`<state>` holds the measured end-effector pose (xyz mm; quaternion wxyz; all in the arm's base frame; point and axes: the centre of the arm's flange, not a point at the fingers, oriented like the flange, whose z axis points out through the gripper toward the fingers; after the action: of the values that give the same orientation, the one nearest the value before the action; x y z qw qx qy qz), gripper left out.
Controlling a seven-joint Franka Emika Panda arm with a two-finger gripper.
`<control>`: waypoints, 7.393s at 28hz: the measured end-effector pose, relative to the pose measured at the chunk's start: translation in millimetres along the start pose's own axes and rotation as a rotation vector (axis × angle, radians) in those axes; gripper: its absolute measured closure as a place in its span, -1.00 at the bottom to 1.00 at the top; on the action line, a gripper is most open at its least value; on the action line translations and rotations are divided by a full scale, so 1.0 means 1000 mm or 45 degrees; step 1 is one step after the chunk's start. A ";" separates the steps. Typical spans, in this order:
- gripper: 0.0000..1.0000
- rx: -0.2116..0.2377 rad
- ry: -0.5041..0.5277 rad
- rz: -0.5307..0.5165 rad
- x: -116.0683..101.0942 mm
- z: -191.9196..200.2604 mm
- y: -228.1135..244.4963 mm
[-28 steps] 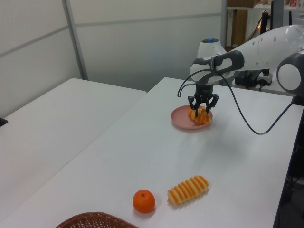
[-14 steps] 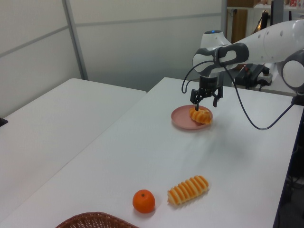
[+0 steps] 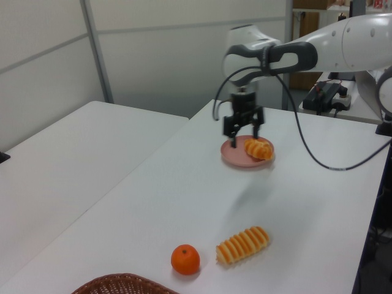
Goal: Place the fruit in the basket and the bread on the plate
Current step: 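Move the gripper down to the orange and grasp it, then lower the orange into the wicker basket and release it, then move the gripper to the striped bread roll and grasp it, then carry the striped roll onto the pink plate beside the braided bread and release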
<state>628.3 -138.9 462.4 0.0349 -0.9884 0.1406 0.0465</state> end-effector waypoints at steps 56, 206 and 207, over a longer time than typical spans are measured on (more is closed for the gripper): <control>-0.62 -0.226 0.213 -0.194 -0.128 0.171 -0.366; 0.37 0.112 0.500 0.018 -0.040 -0.068 -0.036; 0.37 0.114 0.494 0.050 -0.038 -0.066 -0.030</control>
<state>605.9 -105.2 533.2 0.0501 -0.9733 0.1658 -0.1504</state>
